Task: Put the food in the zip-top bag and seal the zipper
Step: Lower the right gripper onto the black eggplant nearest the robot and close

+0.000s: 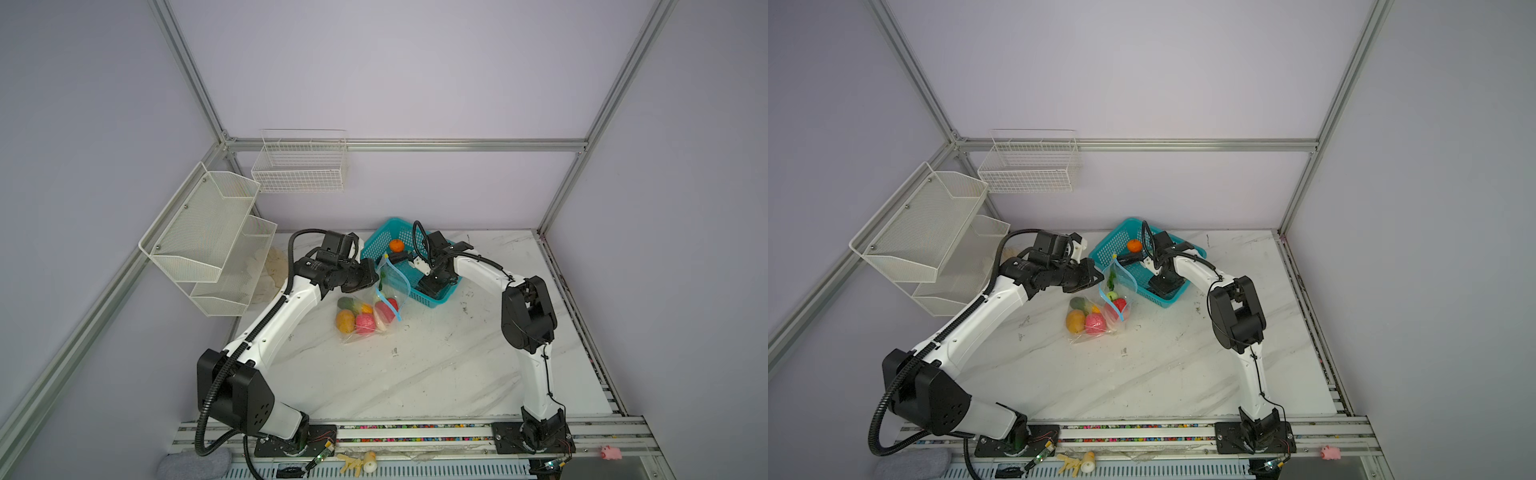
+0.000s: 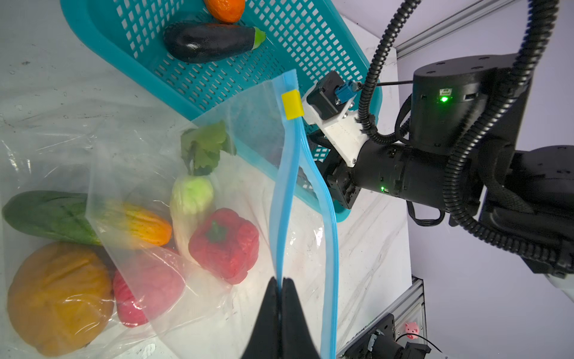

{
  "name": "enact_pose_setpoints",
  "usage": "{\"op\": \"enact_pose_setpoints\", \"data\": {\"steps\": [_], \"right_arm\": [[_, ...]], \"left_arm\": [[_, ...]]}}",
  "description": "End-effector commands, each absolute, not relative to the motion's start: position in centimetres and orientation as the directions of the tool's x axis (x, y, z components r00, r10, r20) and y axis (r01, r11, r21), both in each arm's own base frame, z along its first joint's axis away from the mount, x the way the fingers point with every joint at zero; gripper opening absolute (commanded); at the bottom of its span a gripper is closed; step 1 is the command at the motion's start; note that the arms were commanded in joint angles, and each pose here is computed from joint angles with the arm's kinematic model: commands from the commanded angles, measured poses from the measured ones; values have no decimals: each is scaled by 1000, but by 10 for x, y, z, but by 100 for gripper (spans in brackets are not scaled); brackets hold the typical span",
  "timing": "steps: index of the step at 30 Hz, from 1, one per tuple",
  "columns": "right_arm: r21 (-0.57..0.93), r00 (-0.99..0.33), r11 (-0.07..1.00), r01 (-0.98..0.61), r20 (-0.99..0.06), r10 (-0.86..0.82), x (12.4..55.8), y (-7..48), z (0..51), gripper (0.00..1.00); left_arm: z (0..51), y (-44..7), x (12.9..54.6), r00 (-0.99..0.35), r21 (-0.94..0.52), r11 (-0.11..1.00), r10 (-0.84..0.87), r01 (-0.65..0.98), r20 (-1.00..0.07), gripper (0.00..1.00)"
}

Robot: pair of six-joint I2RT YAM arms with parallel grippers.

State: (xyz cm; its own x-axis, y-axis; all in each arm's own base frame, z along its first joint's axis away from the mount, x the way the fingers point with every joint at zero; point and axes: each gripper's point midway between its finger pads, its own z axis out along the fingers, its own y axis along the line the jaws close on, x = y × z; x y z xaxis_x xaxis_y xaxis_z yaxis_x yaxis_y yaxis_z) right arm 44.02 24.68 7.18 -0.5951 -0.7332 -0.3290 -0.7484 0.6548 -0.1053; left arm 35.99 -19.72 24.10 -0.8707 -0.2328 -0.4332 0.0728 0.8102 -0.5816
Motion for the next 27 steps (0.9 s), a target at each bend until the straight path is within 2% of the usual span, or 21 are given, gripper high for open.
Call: {"op": "enact_pose_setpoints", "data": {"steps": [1, 7, 21, 24, 27], "right_arm": [[-118, -584, 632, -766, -283, -761, 442, 242, 61, 65], [-120, -594, 633, -765, -252, -764, 447, 242, 42, 64], [-124, -613, 672, -731, -314, -725, 469, 255, 48, 52], [-122, -605, 667, -735, -325, -727, 470, 258, 49, 54], [-142, -594, 666, -732, -346, -726, 475, 261, 51, 63]], "left_arm": [[279, -198, 364, -823, -597, 789, -237, 148, -516, 0], [279, -199, 363, -823, -597, 788, -235, 149, -517, 0], [276, -198, 362, -824, -597, 790, -242, 138, -512, 0], [276, -198, 363, -824, -597, 790, -241, 139, -512, 0], [276, -198, 363, -824, -597, 790, -242, 140, -513, 0]]}}
